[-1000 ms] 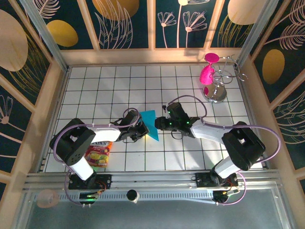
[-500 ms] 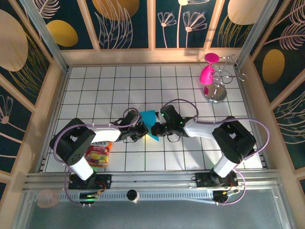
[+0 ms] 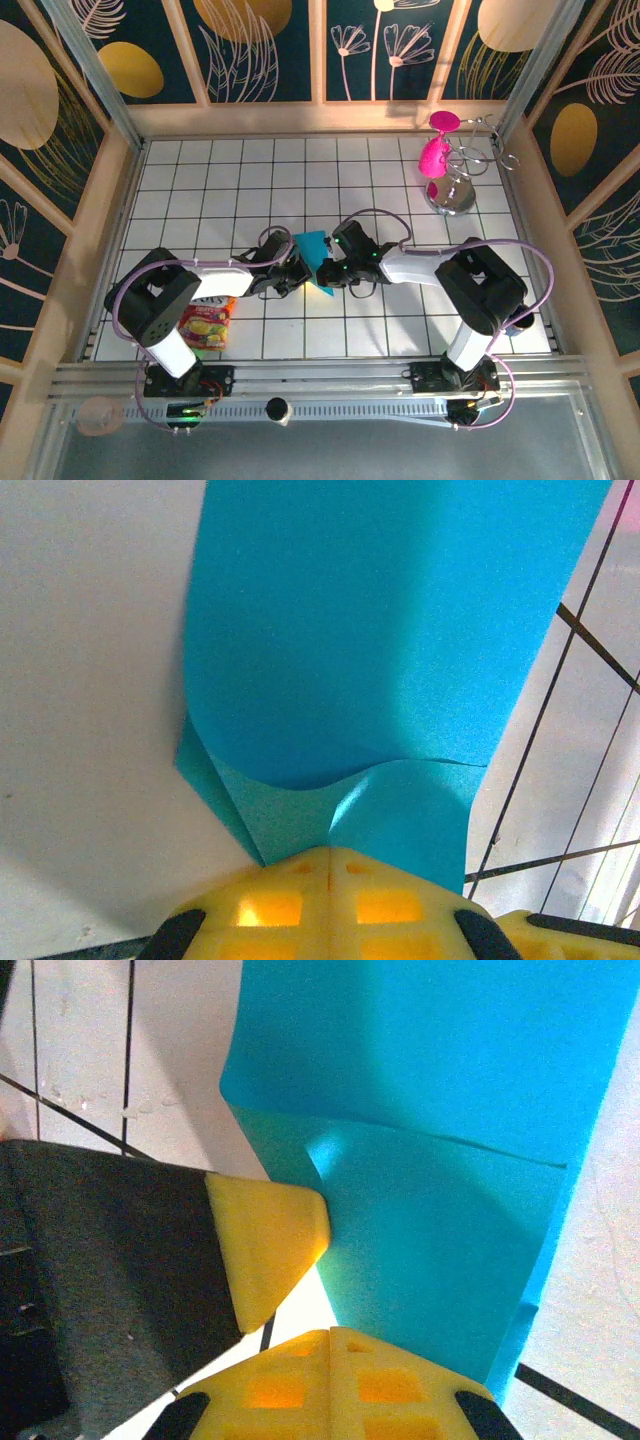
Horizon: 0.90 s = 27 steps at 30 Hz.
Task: Fold a paper plane with a square sheet of paper (pick it up from the middle)
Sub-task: Third fold the triangle at the center of the table.
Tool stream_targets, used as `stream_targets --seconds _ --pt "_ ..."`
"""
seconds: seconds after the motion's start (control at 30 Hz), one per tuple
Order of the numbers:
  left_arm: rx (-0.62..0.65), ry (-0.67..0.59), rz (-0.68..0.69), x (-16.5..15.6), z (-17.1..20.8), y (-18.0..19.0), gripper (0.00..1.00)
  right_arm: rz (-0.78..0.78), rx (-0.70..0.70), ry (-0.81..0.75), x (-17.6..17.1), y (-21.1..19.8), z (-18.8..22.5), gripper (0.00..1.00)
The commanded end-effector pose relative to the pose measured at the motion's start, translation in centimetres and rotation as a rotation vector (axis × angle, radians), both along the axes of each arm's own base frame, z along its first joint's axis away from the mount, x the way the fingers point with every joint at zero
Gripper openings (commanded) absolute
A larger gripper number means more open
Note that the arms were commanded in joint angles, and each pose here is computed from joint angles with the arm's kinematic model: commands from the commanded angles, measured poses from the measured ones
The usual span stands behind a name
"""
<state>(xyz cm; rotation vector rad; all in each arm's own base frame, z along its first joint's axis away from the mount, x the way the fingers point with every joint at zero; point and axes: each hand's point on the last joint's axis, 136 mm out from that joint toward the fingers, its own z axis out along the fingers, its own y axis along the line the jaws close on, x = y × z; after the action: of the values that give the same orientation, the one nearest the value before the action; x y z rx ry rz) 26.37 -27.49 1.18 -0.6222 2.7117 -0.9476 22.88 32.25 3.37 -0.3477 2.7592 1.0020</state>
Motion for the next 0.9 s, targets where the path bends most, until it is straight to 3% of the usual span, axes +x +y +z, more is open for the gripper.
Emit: stream_targets --seconds 0.0,0.87 --pt "0.084 0.076 0.025 -1.4 -2.6 1.6 0.04 0.026 -0.026 0.033 -0.8 0.0 -0.6 0.00" --pt "0.132 0.109 0.024 -2.0 -4.0 2.4 0.03 0.043 -0.147 0.032 -1.4 -1.7 -3.0 0.00"
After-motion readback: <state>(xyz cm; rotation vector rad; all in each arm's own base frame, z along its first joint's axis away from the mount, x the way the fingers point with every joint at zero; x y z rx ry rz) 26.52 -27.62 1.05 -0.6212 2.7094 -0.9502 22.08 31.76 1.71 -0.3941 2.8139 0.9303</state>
